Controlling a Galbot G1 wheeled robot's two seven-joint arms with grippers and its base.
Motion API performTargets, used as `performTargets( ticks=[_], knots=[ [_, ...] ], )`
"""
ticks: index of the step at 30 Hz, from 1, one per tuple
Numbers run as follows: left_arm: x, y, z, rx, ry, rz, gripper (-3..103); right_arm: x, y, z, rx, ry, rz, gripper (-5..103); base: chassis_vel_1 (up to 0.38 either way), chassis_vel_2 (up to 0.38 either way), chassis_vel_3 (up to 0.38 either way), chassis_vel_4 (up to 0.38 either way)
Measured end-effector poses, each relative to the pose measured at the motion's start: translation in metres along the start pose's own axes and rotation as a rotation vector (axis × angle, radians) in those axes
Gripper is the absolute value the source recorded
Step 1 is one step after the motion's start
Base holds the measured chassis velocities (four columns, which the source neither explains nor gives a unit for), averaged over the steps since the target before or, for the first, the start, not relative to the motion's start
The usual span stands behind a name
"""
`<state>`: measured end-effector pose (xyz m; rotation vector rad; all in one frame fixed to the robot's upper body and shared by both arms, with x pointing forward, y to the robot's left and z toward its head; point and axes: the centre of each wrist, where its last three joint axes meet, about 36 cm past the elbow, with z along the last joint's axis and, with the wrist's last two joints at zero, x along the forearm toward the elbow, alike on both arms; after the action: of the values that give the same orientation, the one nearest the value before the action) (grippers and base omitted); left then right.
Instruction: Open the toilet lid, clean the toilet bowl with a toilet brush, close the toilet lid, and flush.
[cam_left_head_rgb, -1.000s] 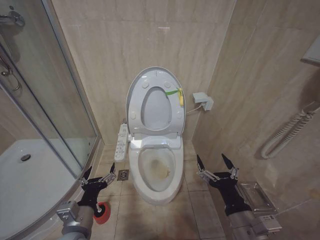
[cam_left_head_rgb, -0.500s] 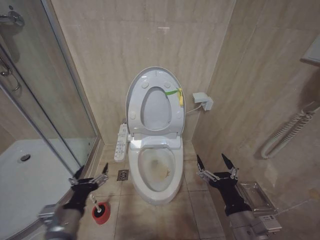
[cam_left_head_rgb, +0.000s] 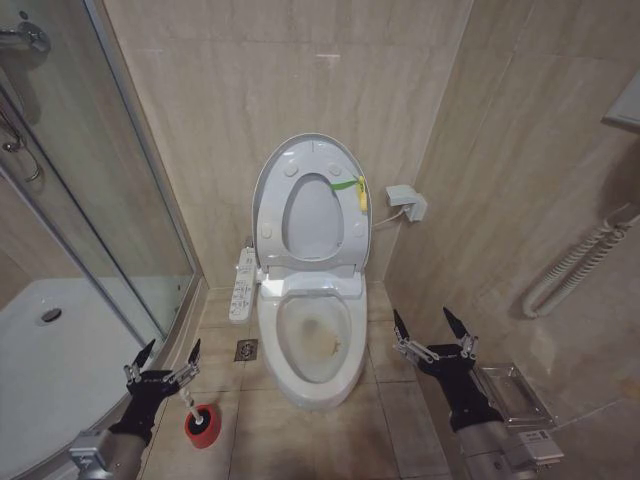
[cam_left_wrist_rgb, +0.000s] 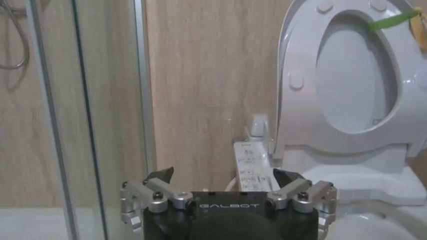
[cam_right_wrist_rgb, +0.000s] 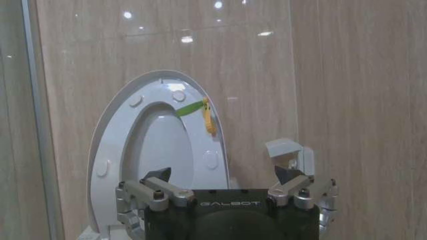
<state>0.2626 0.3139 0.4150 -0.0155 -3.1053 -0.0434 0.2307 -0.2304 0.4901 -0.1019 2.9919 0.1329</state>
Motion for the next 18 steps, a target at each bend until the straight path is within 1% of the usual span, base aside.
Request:
performTargets(
  ticks=[2, 6, 7, 8, 9, 13, 14, 16, 18],
  knots=[
    [-0.001, 0.0, 0.004, -0.001, -0.003, 0.0, 98, 0.0, 0.0, 0.0, 0.0, 0.0, 0.0, 100, 0.0, 0.0, 0.0, 0.0],
    [-0.003, 0.005, 0.035, 0.004, -0.009, -0.015, 98, 0.0, 0.0, 0.0, 0.0, 0.0, 0.0, 100, 0.0, 0.0, 0.0, 0.0],
    [-0.003, 0.005, 0.035, 0.004, -0.009, -0.015, 98, 0.0, 0.0, 0.0, 0.0, 0.0, 0.0, 100, 0.0, 0.0, 0.0, 0.0],
    [-0.003, 0.005, 0.043, 0.013, -0.01, -0.018, 99, 0.0, 0.0, 0.0, 0.0, 0.0, 0.0, 100, 0.0, 0.0, 0.0, 0.0],
    [0.0, 0.004, 0.057, 0.028, -0.004, -0.025, 99, 0.0, 0.0, 0.0, 0.0, 0.0, 0.0, 100, 0.0, 0.0, 0.0, 0.0],
    [0.006, -0.001, 0.074, 0.036, 0.015, -0.035, 99, 0.0, 0.0, 0.0, 0.0, 0.0, 0.0, 100, 0.0, 0.0, 0.0, 0.0],
    [0.009, -0.002, 0.082, 0.033, 0.024, -0.04, 99, 0.0, 0.0, 0.0, 0.0, 0.0, 0.0, 100, 0.0, 0.0, 0.0, 0.0],
    [0.011, -0.003, 0.087, 0.028, 0.028, -0.044, 97, 0.0, 0.0, 0.0, 0.0, 0.0, 0.0, 100, 0.0, 0.0, 0.0, 0.0],
    [0.016, -0.001, 0.103, 0.005, 0.043, -0.066, 97, 0.0, 0.0, 0.0, 0.0, 0.0, 0.0, 100, 0.0, 0.0, 0.0, 0.0]
  ],
)
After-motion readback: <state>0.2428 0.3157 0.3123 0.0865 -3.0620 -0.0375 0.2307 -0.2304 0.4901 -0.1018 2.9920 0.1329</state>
